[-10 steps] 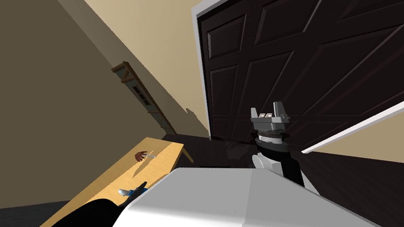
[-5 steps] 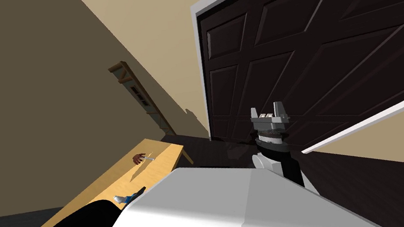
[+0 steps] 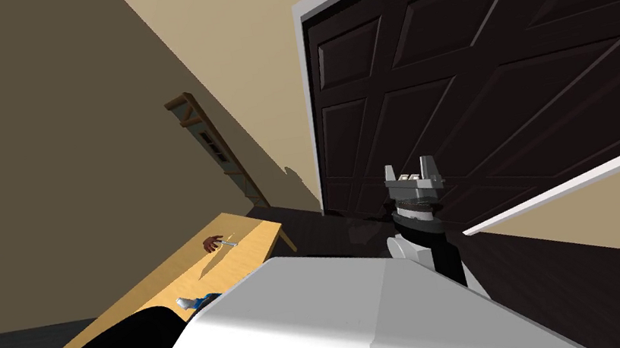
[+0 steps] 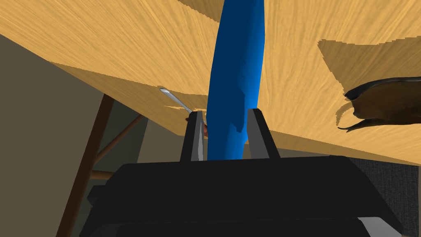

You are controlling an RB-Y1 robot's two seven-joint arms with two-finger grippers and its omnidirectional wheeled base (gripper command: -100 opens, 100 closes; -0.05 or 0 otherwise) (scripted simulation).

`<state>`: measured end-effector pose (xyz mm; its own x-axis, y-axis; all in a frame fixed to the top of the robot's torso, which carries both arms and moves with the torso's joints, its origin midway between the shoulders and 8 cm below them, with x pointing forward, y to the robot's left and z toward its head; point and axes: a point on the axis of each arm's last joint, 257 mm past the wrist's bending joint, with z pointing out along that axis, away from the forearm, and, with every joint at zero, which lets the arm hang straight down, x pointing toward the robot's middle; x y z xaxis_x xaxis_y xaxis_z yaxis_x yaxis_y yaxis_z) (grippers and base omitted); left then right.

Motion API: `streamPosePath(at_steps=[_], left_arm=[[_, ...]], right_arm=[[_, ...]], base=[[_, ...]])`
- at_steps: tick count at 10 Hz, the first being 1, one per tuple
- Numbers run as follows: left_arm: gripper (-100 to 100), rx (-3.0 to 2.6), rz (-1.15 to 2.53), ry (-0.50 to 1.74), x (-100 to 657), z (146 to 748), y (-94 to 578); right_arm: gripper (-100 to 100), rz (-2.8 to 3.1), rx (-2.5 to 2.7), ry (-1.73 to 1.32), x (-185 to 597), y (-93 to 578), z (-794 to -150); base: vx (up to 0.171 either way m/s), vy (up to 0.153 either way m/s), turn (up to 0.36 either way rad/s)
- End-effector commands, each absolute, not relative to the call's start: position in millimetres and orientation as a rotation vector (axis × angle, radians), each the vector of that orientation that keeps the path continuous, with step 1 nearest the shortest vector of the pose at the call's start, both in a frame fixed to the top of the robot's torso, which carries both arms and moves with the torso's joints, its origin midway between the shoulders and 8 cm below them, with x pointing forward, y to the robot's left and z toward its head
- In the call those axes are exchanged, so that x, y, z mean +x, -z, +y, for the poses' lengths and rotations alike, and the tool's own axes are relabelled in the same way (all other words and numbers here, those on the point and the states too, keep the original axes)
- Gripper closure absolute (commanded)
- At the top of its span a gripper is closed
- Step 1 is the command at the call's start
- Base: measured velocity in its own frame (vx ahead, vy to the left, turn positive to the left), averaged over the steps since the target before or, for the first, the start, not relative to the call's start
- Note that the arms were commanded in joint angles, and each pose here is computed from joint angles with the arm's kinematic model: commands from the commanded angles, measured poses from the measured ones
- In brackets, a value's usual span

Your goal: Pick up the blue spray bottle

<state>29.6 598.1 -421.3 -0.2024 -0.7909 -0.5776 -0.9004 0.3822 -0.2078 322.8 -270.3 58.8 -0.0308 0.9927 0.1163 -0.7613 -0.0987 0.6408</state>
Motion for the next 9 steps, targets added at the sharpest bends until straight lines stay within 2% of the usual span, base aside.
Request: streamPosePath(at_steps=[1,2,3,4,9], left_arm=[[100,-1.448,2.032,-0.231,29.6,598.1,421.3],[100,-1.448,2.032,-0.231,29.6,598.0,421.3],[0,-1.448,2.032,-0.231,29.7,598.0,421.4],[100,-1.447,2.009,-0.237,42.9,605.0,418.2],[100,-1.458,1.975,-0.245,66.9,616.4,413.1]], right_arm=[[0,0.475,0.634,-1.568,322.8,-58.8,-270.3],[0,0.475,0.634,-1.568,322.8,-58.8,-270.3],[0,0.475,0.634,-1.568,322.8,-58.8,-270.3],[0,0.475,0.634,-1.568,322.8,-58.8,-270.3],[0,0.475,0.634,-1.568,322.8,-58.8,-270.3]], base=[[0.0,0.0,0.0],[0.0,0.0,0.0],[0.0,0.0,0.0],[-0.031,-0.015,0.052],[-0.046,-0.021,0.022]])
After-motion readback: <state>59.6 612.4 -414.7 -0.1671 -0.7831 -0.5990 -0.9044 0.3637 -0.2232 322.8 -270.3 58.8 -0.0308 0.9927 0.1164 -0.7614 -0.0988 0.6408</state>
